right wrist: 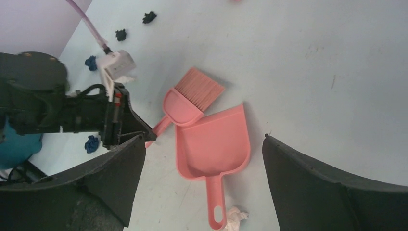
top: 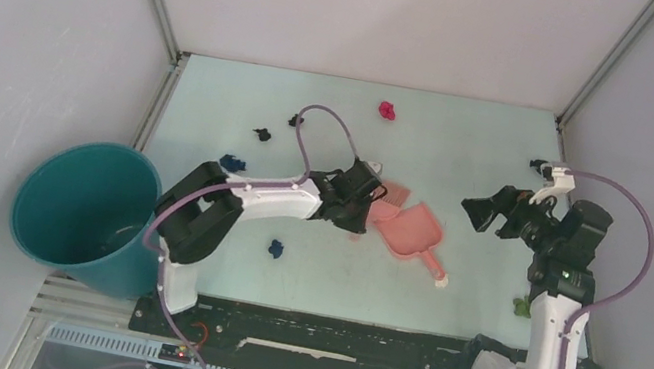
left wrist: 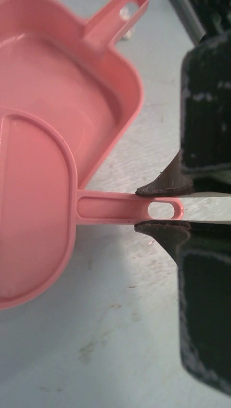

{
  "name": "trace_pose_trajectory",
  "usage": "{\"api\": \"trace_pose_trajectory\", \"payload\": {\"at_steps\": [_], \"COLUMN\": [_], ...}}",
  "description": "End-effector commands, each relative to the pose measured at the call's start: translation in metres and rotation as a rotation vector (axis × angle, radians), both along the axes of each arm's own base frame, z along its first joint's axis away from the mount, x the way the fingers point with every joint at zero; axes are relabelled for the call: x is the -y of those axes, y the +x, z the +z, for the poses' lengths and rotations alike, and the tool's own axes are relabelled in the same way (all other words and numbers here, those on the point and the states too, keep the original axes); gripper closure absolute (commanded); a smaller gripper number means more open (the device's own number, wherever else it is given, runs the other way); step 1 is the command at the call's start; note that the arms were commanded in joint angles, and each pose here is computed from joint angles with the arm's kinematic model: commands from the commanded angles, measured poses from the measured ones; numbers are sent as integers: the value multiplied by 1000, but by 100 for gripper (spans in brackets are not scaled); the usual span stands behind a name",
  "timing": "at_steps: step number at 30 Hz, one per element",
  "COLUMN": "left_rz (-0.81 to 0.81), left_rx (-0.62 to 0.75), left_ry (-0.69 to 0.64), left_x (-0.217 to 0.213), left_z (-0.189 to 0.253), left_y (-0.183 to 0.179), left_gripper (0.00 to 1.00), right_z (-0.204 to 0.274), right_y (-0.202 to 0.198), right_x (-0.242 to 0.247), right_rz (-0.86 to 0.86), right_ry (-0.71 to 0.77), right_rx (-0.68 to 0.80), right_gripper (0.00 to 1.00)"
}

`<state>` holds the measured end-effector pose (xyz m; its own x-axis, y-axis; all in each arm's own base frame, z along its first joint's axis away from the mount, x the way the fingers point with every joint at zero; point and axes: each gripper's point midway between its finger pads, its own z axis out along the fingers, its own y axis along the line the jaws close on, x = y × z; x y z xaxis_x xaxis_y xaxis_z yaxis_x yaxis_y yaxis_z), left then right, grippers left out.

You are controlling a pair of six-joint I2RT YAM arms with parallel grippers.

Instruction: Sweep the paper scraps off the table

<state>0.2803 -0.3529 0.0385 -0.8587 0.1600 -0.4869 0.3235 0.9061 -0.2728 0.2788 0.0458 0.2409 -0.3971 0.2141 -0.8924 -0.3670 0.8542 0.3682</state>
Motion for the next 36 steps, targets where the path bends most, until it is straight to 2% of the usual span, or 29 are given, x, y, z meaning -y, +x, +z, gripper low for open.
{"api": "trace_pose_trajectory", "payload": {"at_steps": [1, 11, 16, 22, 31, 36], "left_rz": [118, 201, 194, 158, 143, 124], "left_rx": [72, 38, 25, -4, 9, 19], "left_ry": [-223, -564, -651, -720, -762, -801], "left_x": [18, 55, 74, 91, 98, 104], "left_z": [58, 110, 129, 147, 167, 182], "left_y": [1, -9, -19, -31, -41, -49], "left_gripper": [93, 100, 100, 100, 100, 100], "right_z": [-11, -44, -46, -54, -53, -54], "right_y": [2, 9, 9, 14, 26, 29], "right_x": [-12, -60, -87, -106, -91, -89], "right_rz": [75, 206, 280, 266, 147, 140], "right_ry": [-11, 91, 149, 110, 87, 76], "right_rx": [-28, -210, -245, -234, -183, -173], "right_gripper": [4, 21, 11, 14, 28, 49]}}
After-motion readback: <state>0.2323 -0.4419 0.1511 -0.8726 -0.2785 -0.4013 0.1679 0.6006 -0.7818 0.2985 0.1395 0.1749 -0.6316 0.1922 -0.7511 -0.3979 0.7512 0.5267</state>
